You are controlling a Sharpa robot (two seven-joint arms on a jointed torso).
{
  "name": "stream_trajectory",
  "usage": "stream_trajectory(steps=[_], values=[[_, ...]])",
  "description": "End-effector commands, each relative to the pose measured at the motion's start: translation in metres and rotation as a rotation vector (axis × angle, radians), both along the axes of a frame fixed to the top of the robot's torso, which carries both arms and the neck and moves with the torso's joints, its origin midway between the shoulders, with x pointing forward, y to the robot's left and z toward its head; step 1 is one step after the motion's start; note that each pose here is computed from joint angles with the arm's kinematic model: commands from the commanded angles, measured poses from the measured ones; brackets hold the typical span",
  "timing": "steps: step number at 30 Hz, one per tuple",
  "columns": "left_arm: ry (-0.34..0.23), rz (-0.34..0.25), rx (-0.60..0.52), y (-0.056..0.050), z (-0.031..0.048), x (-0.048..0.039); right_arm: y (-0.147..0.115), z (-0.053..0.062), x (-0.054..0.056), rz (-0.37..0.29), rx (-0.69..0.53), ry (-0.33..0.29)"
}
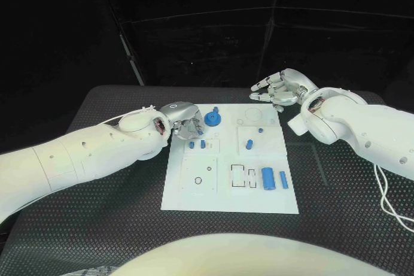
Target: Assemble the parts on the task board
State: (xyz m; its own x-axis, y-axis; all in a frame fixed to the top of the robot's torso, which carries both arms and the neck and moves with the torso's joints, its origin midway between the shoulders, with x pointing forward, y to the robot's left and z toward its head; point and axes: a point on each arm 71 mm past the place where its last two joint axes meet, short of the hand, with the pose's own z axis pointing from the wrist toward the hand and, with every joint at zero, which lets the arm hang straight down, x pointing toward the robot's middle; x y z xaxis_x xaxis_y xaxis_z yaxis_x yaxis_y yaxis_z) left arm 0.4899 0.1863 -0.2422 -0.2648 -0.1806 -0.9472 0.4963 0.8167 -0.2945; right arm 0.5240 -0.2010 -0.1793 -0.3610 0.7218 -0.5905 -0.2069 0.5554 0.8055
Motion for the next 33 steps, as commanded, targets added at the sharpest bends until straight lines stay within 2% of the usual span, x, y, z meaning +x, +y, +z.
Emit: stream_trajectory(steps=[1, 21, 33], values=[[-0.001, -0.001, -0.011, 0.0004, 0.0016, 0.0001, 0.0011, 0.0012, 0.0000, 0.009, 0.004, -0.002], [0.015, 0.014, -0.002, 0.0047, -0.0009, 0.0016, 0.0003, 0.0012, -0.0003, 0.008, 0.004, -0.002], [0.036, 0.013, 0.003, 0.0025, -0.0031, 0.0026, 0.0000, 0.0013, -0.0005, 0.007, 0.003, -0.002]])
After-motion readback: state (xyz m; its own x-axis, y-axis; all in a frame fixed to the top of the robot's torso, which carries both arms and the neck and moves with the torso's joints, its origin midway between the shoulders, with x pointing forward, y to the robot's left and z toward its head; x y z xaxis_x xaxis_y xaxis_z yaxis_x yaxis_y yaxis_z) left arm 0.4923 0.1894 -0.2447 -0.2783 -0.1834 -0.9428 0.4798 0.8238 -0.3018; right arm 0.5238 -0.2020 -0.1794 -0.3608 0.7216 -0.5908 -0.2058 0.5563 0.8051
